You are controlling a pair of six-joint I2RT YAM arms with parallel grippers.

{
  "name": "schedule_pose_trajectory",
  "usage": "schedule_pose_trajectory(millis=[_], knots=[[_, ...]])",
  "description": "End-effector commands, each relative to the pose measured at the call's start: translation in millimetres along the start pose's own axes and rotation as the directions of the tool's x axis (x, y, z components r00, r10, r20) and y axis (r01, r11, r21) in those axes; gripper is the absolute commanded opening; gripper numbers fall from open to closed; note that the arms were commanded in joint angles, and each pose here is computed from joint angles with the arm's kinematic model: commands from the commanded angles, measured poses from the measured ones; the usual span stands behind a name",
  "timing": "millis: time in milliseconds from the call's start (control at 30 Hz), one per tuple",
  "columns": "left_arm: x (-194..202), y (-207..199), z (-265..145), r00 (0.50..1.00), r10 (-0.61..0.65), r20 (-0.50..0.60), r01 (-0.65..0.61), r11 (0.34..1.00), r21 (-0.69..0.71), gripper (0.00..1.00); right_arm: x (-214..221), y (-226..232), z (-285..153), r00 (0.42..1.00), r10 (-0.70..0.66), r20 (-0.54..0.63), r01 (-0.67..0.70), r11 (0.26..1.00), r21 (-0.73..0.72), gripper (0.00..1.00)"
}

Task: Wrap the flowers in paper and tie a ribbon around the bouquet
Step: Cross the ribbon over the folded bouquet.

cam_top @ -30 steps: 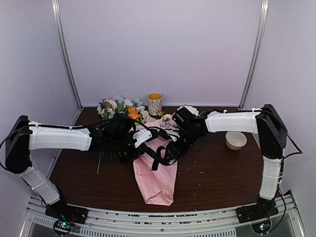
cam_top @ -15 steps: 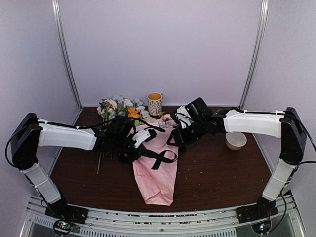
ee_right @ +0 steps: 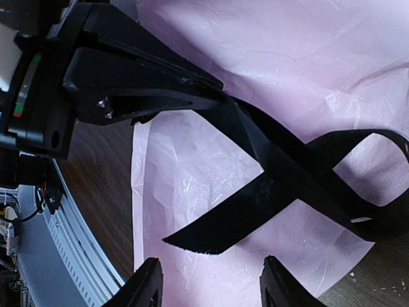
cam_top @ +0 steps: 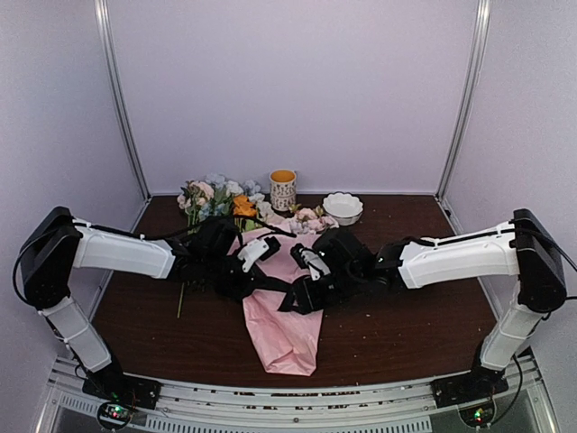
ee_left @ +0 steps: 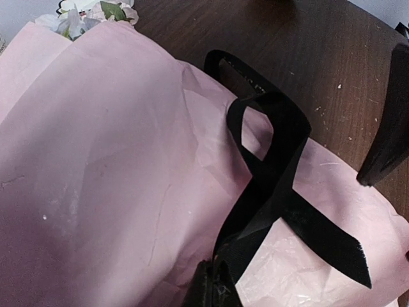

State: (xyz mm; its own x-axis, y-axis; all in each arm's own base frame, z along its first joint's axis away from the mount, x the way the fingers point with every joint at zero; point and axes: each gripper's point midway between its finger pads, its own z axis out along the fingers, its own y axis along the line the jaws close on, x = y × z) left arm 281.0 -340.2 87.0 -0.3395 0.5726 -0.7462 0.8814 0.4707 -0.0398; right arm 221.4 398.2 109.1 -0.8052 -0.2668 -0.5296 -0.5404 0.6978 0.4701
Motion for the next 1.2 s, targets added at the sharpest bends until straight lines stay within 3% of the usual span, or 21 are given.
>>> schedule_pose_trajectory(millis=[0, 200, 733, 967, 1067, 1167], knots=[[-10, -1, 3, 0.998, -0.021, 0.055, 0.02, 1.0, 0.023, 0.0, -8, -3, 17, 0.986, 0.161, 0.034, -0.161, 0.987, -0.007, 0.54], [-11, -2, 3, 0.998, -0.027, 0.061, 0.025, 0.999, 0.03, 0.0, -5, -20, 28, 0.98, 0.197, 0.033, -0.199, 0.977, 0.081, 0.56], [-8, -6, 6, 0.997, -0.035, 0.065, 0.031, 0.998, 0.051, 0.0, -20, -25, 48, 0.98, 0.194, 0.036, -0.197, 0.97, 0.14, 0.58], [-8, -3, 5, 0.997, -0.032, 0.064, 0.029, 0.999, 0.042, 0.0, -3, -44, 49, 0.986, 0.163, -0.012, -0.156, 0.959, 0.235, 0.56], [-10, -2, 4, 0.997, -0.032, 0.071, 0.029, 0.999, 0.04, 0.0, 3, -49, 49, 0.988, 0.149, -0.037, -0.134, 0.957, 0.257, 0.51], [-11, -1, 3, 0.997, -0.034, 0.073, 0.031, 0.999, 0.038, 0.0, 6, -50, 49, 0.989, 0.141, -0.051, -0.123, 0.957, 0.262, 0.36]])
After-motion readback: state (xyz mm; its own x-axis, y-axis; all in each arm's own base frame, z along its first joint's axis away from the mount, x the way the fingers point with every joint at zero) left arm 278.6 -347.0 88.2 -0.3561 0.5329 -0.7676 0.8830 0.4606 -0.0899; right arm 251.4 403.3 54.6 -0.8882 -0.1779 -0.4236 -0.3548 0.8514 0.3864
